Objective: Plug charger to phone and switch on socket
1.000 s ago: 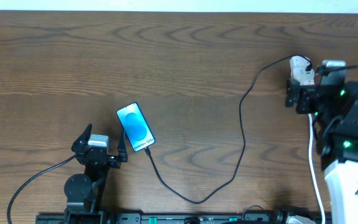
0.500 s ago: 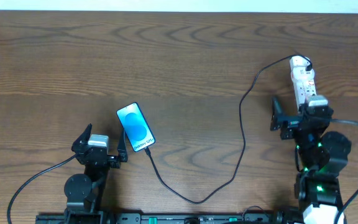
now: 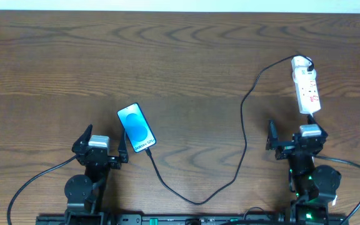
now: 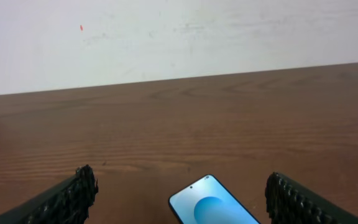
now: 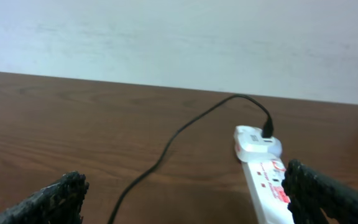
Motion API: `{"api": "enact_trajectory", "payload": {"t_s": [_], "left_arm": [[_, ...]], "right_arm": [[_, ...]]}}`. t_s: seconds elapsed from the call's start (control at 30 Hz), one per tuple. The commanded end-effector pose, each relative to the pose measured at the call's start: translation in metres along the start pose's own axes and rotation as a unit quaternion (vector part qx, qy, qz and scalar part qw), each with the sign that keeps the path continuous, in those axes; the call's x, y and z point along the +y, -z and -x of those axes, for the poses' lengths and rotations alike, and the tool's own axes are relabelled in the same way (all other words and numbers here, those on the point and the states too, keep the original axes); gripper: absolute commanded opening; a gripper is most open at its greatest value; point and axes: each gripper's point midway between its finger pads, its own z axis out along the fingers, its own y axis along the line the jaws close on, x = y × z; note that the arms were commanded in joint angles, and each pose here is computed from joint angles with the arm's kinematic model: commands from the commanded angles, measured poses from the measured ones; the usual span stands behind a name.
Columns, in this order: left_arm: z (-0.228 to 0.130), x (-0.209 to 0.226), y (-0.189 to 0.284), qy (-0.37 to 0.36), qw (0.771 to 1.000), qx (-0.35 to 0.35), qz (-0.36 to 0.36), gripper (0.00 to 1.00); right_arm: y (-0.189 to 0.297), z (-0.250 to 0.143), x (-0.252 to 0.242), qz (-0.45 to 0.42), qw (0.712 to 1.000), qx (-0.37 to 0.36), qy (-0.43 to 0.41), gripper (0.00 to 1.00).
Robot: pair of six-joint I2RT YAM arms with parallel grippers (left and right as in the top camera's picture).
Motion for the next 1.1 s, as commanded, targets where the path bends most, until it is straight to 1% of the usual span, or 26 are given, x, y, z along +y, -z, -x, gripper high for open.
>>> {"api": "enact_trajectory", "payload": {"t_s": [0.0,0.5,0.67,0.87,1.07], "left_arm": [[-0.016,-0.002,-0.002,0.006,1.0,0.018,-0.005,0.89],[-0.016,-0.002,-0.002,0.006,1.0,0.018,-0.005,0.89],[-0.016,-0.002,-0.002,0.006,1.0,0.018,-0.005,0.89],[-0.016,-0.002,-0.002,0.006,1.0,0.018,-0.005,0.89],[-0.016,-0.002,-0.002,0.006,1.0,0.018,-0.005,0.89]], "right_arm": [[0.004,-0.004,0.006,0.008,1.0,-0.015,0.002,0.99],[0.019,-0.018,-0.001,-0.04,0.999,0.0,0.001,0.99],[0.019,-0.02,-0.007,-0.056,0.998,0.003,-0.023,0.99],[0.021,-0.02,-0.017,-0.088,0.993,-0.002,-0.082,0.99],[0.021,-0.02,-0.017,-0.088,0.993,-0.003,-0.084,0.99]]}}
